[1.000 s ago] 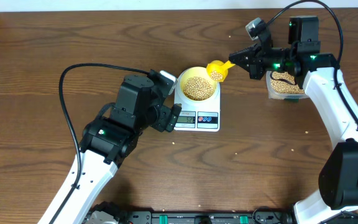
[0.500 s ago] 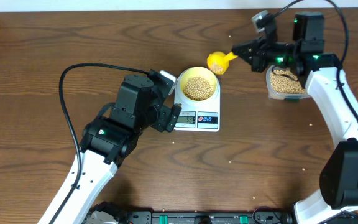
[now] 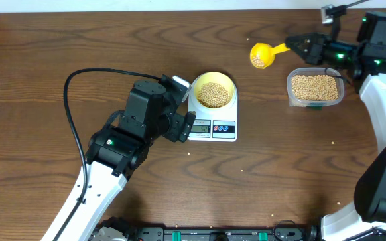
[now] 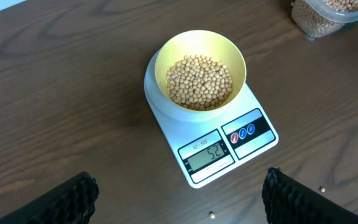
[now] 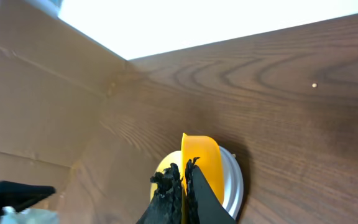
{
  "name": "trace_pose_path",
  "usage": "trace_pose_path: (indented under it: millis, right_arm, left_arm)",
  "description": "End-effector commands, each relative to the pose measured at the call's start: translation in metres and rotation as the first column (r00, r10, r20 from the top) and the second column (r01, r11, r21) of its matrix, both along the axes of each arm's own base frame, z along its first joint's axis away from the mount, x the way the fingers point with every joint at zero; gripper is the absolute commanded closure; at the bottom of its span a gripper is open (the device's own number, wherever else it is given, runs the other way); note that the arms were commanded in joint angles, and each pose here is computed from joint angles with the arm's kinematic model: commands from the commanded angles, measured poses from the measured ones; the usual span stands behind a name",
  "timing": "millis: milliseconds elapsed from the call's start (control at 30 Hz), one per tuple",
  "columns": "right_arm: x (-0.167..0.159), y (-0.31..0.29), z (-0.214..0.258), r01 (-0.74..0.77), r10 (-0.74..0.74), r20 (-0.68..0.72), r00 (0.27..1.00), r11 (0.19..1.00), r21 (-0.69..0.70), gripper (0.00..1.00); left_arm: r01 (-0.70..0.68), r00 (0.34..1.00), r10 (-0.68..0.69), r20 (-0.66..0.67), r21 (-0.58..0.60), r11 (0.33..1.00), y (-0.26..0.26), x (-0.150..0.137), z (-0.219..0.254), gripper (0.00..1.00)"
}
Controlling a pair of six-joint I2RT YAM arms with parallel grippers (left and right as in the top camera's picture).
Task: Scoop item into bowl and weigh 50g on scale
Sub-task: 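Move the scoop with the right gripper back into the soybean tub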
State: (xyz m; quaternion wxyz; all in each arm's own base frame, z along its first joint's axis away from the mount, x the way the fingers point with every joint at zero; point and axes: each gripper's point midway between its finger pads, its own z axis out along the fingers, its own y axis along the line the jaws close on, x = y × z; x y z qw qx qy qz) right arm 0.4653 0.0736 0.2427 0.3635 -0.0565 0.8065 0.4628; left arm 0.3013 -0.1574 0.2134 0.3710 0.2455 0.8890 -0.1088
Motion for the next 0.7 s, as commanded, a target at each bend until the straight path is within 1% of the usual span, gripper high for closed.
trace_pose_path:
  millis: [0, 133, 267, 467, 667]
  right_arm:
    - [-0.005, -0.012, 0.002, 0.006, -0.001, -0.062, 0.998, 0.997, 0.083, 0.99]
    - [-0.008, -0.029, -0.001, 0.058, -0.049, -0.109, 0.993, 0.995, 0.083, 0.99]
    - [-0.011, -0.056, -0.009, 0.183, -0.179, -0.165, 0.97, 0.983, 0.007, 0.99]
    - [-0.028, -0.083, 0.006, 0.304, -0.32, -0.138, 0.938, 0.945, -0.125, 0.99]
    - [-0.052, -0.103, 0.021, 0.374, -0.403, -0.101, 0.91, 0.901, -0.221, 0.99]
  left_arm:
    - [0.006, 1.0, -0.006, -0.005, -0.003, 1.0, -0.001, 0.0, -0.001, 0.12]
    - [0.006, 1.0, -0.006, -0.005, -0.003, 1.0, -0.001, 0.0, -0.001, 0.13]
    - [0.006, 1.0, -0.006, -0.005, -0.003, 1.0, -0.001, 0.0, -0.001, 0.13]
    - [0.006, 1.0, -0.006, -0.005, -0.003, 1.0, -0.001, 0.0, -0.001, 0.13]
    - [0.006, 1.0, -0.006, -0.005, -0.003, 1.0, -0.001, 0.0, -0.001, 0.13]
